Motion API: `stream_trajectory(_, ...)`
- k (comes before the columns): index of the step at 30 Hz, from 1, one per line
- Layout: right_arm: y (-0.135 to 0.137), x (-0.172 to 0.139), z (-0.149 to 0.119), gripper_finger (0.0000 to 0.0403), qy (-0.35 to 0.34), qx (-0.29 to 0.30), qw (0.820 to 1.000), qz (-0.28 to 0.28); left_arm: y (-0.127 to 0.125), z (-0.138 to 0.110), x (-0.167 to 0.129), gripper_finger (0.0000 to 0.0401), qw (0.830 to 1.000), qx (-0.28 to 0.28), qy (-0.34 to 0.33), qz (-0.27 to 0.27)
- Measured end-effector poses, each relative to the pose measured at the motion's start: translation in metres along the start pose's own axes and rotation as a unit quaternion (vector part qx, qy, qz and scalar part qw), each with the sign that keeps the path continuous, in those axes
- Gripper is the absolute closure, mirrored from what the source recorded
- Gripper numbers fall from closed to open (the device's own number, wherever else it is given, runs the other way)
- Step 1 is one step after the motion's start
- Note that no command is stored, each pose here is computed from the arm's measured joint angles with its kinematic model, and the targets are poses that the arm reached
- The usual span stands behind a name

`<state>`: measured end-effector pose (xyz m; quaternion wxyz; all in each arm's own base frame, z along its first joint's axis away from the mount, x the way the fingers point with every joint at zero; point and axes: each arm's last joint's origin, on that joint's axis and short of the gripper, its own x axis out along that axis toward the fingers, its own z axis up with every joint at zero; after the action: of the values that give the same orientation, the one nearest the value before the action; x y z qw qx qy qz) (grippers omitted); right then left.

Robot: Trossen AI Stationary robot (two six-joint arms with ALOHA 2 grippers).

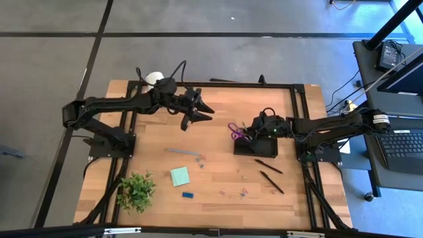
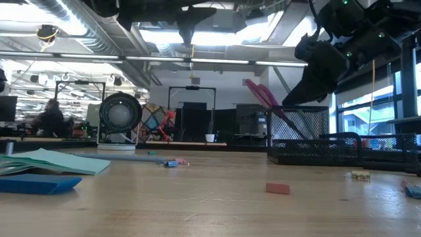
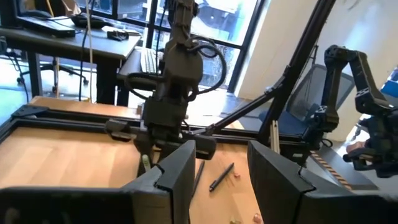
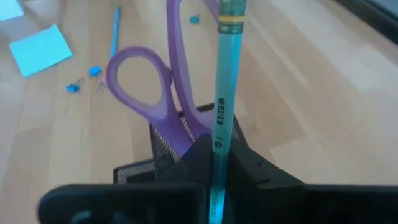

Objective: Pick and place office supplies into organizer
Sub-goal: Put the light blue pencil into the black desk organizer

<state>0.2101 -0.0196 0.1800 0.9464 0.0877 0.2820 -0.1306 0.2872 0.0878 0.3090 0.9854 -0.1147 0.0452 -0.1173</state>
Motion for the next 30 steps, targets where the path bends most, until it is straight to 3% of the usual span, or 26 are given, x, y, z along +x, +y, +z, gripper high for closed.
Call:
stream_trajectory(4,-0.0009,0.0006,-0.0043,0.0354,0.002,0.001,1.0,0.0,-0.0007,-0.0002,0.0005,0.026,1.0,0.0,0.001,-0.001)
stream_trajectory(30,-0.001,0.0012,-0.0054,0.035,-0.012,0.015,1.0,0.003,-0.0007,-0.0004,0.0006,0.026,1.0,-0.005,0.001,-0.001)
